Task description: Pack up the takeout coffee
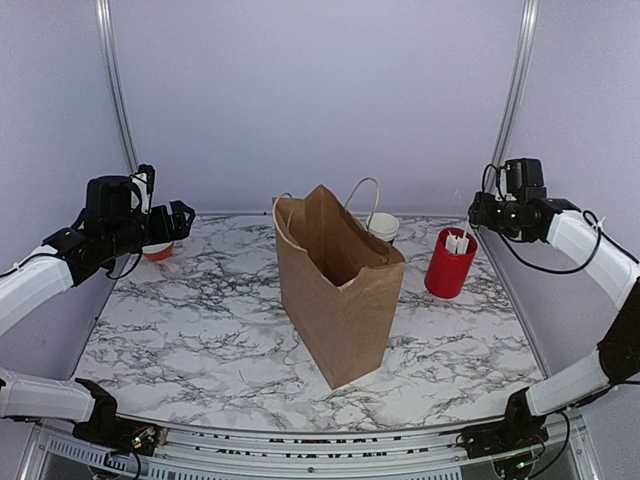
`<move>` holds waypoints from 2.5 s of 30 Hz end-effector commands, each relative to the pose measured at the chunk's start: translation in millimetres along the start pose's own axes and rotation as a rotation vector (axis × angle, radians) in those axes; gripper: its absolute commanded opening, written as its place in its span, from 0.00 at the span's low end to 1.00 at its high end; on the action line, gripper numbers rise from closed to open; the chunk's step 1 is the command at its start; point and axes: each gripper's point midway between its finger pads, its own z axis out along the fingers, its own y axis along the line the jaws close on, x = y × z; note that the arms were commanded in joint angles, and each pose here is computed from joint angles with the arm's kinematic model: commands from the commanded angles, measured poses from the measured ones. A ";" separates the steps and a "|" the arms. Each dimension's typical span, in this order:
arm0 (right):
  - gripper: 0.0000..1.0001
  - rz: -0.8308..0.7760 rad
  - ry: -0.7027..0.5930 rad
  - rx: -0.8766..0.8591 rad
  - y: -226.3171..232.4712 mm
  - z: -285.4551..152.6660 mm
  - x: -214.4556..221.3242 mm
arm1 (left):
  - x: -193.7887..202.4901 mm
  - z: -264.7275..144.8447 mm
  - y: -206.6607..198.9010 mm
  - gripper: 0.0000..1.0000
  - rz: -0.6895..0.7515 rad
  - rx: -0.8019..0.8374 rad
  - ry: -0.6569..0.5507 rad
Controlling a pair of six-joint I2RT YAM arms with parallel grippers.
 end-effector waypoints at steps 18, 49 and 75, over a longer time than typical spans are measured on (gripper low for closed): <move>0.54 -0.006 -0.089 -0.041 -8.4 93.4 -31.9 | -8.8 -6.6 4.3 0.99 -0.035 0.021 -0.039; 0.00 -0.079 -0.137 -0.013 8.3 64.7 -50.3 | -7.4 -4.7 8.1 0.99 -0.041 0.007 -0.036; 0.00 -0.105 -0.480 -0.091 39.7 -53.9 -107.5 | -4.3 -1.7 6.7 0.99 -0.043 0.015 -0.025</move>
